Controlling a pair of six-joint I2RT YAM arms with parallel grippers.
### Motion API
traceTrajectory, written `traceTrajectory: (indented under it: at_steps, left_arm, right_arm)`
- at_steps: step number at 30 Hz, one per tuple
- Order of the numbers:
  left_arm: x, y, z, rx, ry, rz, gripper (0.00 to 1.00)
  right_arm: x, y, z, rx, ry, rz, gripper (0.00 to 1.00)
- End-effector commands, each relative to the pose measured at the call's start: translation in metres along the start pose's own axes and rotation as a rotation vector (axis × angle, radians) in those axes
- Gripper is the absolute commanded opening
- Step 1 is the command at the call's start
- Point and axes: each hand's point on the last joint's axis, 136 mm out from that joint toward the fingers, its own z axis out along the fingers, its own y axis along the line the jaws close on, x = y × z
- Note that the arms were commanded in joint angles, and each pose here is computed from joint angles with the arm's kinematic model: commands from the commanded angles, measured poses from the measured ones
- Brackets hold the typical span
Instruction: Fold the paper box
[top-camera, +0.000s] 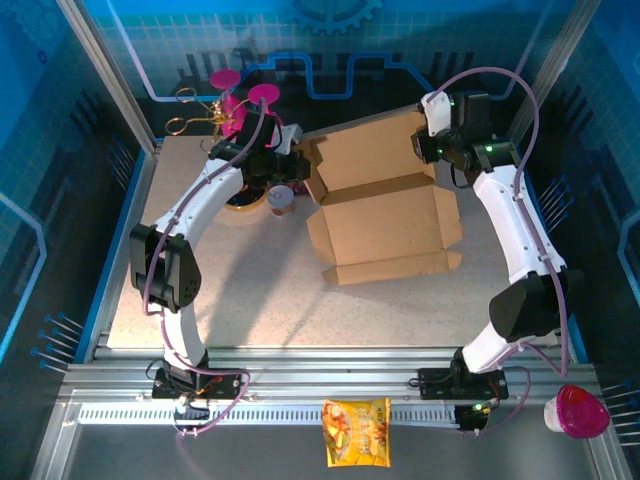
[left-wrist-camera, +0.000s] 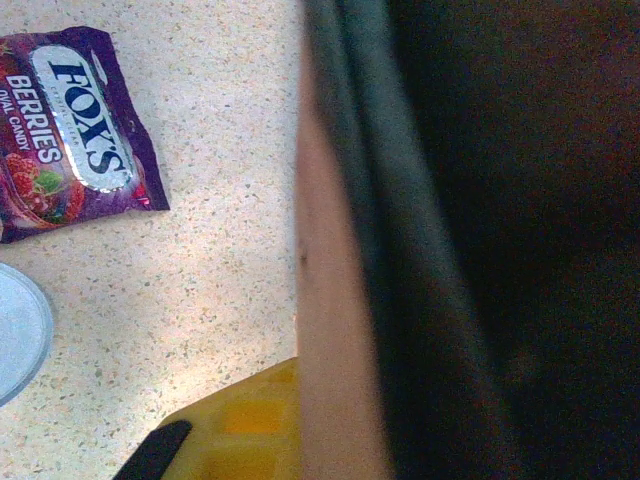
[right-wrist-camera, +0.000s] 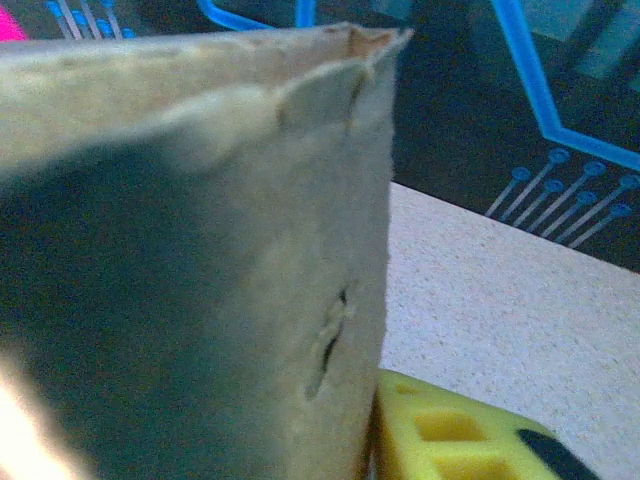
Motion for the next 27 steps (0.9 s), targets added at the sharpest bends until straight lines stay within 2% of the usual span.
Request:
traceTrajectory:
  at_steps: [1,5,15,27]
  left_arm:
    - [-0.019,-0.028,-0.029,0.025,-0.065,0.066,0.0]
    - [-0.018,-0.026,-0.029,-0.051,-0.059,0.049,0.0]
    - [-0.007,-0.002,-0.031,-0.296,-0.071,-0.104,0.0]
    - [-0.006,-0.001,-0.036,-0.344,-0.049,-0.166,0.0]
  right_arm:
    - [-0.01,-0.011,-0.006,0.139,0.005,-0.023,0.17]
    - [-0.007,-0.019,-0.007,0.268,0.061,-0.031,0.01]
    - [0.018,-0.051,-0.02,0.598,0.235,0.061,0.0]
    - [0.022,-0.035,-0.019,0.585,0.26,0.019,0.0]
